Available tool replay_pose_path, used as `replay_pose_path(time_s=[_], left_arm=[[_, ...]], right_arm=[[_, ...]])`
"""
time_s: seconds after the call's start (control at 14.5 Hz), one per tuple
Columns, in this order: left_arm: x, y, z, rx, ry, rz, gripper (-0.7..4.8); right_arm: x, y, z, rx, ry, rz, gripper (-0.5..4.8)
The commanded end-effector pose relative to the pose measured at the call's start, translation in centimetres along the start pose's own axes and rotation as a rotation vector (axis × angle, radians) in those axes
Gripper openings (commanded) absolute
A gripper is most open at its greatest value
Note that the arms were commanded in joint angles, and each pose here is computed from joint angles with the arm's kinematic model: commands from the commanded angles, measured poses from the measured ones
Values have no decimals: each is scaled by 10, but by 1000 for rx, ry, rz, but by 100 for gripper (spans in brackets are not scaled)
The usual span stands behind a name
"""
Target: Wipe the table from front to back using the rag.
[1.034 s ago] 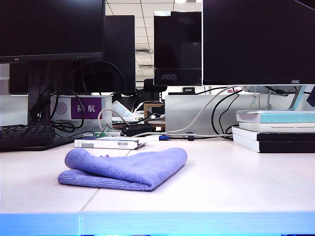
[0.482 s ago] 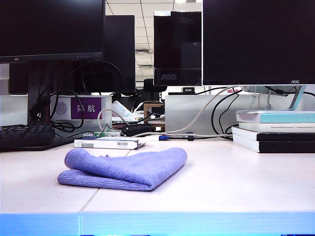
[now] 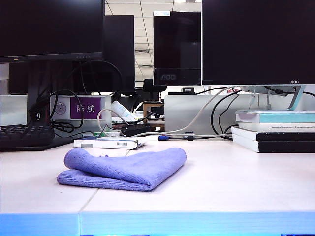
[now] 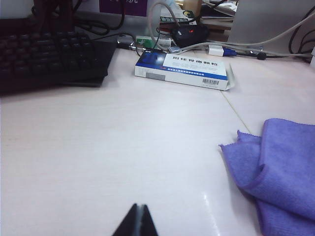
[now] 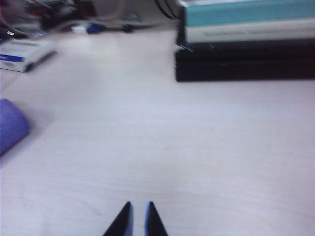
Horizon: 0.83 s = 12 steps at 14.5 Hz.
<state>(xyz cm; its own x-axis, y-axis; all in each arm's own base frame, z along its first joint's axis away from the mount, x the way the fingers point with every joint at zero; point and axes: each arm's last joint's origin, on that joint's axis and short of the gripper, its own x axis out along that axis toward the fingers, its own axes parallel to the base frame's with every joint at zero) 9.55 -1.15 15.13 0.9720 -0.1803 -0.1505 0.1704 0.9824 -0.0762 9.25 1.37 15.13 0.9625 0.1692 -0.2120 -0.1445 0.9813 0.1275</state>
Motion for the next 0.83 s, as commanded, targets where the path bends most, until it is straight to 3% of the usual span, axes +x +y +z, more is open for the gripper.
replay_pose_path(time_s=[0.07,0.21,0.83], left_arm=[[0,0,-2,3,14,-3,5],[0,0,-2,3,14,-3,5],[0,0,-2,3,14,-3,5]], right_arm=[[1,0,-1,0,-12,6,45],[1,0,-1,-121,-13,1,45],[1,0,-1,-122,-14,9,45]])
